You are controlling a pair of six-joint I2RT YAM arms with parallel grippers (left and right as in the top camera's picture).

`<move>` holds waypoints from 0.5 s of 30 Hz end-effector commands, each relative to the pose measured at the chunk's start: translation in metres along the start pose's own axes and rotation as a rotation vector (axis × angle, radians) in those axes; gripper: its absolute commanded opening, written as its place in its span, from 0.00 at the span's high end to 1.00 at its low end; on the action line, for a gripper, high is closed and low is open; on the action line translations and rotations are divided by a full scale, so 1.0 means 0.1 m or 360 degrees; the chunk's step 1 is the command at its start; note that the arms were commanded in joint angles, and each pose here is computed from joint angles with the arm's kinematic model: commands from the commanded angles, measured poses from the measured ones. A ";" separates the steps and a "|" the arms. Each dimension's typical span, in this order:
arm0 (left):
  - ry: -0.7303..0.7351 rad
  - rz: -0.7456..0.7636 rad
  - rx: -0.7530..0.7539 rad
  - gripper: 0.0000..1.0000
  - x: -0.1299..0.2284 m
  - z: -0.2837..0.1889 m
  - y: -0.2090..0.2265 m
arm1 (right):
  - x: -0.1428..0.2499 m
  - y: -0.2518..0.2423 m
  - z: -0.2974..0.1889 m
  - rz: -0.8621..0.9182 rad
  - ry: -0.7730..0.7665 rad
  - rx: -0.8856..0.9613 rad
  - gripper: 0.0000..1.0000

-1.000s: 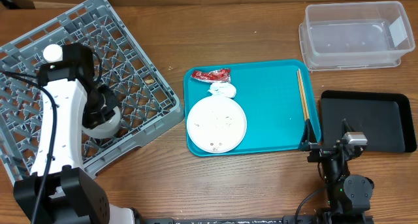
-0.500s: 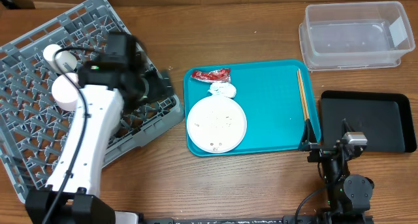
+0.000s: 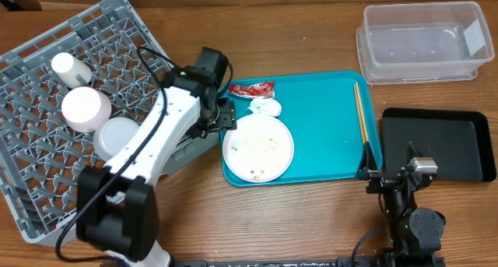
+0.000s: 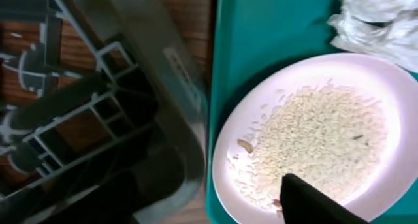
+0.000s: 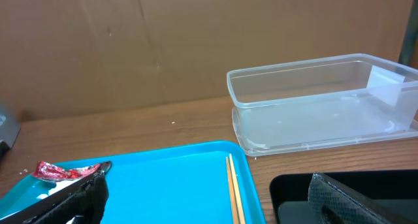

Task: Sort waste into correct bins and load items into the dishwasher

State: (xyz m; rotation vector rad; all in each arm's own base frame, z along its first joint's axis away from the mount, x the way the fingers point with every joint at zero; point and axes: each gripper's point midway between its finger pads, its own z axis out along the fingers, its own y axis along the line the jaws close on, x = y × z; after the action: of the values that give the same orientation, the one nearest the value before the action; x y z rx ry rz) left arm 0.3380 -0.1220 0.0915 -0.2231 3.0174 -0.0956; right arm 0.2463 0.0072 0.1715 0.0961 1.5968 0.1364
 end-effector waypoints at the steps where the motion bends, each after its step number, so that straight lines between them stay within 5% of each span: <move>1: 0.0055 0.0007 -0.0068 0.44 0.03 0.15 0.03 | 0.02 -0.01 0.00 0.0007 -0.0007 0.0000 0.00; 8: 0.0180 0.0007 -0.0135 0.70 0.18 0.24 0.11 | 0.02 -0.01 0.00 0.0007 -0.0007 0.0001 0.00; 15: 0.0368 0.0005 -0.0237 0.76 0.47 0.17 0.26 | 0.02 -0.01 0.00 0.0007 -0.0007 0.0001 0.00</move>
State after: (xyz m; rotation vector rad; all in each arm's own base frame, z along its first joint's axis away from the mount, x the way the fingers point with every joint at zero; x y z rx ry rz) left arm 0.3147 -0.1041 0.0748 -0.1440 3.1514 0.0762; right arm 0.2463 0.0072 0.1714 0.0967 1.5971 0.1370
